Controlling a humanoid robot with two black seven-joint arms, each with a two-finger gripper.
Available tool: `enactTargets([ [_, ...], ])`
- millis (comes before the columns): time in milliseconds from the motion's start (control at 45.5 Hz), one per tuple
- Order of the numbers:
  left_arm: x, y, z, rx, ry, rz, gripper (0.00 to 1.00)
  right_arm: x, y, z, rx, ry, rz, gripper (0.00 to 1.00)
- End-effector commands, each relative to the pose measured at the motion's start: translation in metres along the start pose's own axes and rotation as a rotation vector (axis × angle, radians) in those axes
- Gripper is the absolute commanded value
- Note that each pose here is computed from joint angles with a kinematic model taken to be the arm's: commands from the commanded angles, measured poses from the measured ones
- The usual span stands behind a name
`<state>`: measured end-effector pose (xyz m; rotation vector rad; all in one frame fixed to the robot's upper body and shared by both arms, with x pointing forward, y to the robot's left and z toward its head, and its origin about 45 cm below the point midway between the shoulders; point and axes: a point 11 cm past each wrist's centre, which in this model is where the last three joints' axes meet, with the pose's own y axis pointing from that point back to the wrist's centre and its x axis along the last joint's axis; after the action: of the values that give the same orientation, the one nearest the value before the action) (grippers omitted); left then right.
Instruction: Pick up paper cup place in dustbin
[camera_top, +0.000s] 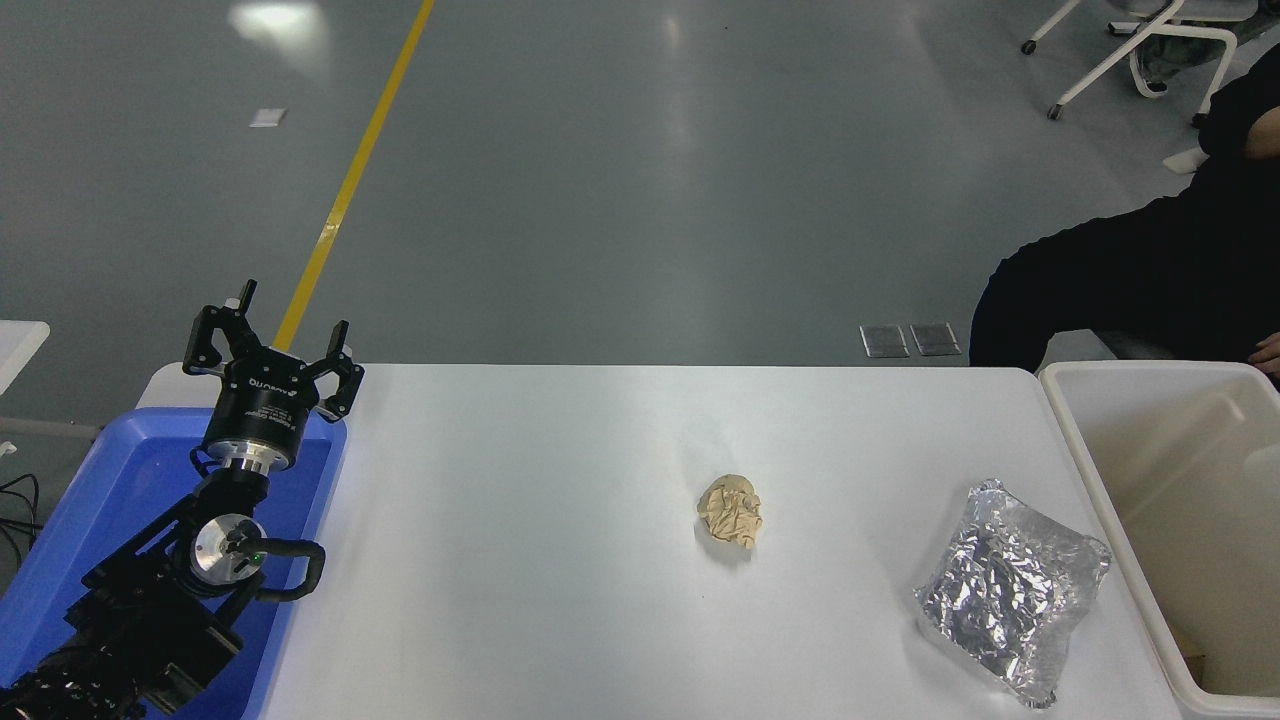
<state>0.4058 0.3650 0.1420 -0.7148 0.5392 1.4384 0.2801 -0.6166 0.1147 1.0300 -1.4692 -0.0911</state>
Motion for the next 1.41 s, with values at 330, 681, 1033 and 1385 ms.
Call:
enactTargets([
  [330,0.0,0.0,0.0,0.0,0.0,-0.001,0.98,0.003,-0.001,0.005,-0.004,-0.031,0.081,0.99],
  [681,0.0,0.0,0.0,0.0,0.0,-0.001,0.98,-0.003,-0.001,-0.003,0.009,-0.019,0.068,1.0],
  [1033,-0.001,-0.001,0.0,-0.001,0.001,-0.003,0.98,0.045,0.021,-0.137,0.232,-0.089,0.065,1.0],
  [1385,-0.001,-0.001,0.0,0.001,0.0,-0.002,0.98,0.053,0.097,-0.305,0.509,0.193,0.037,1.0],
])
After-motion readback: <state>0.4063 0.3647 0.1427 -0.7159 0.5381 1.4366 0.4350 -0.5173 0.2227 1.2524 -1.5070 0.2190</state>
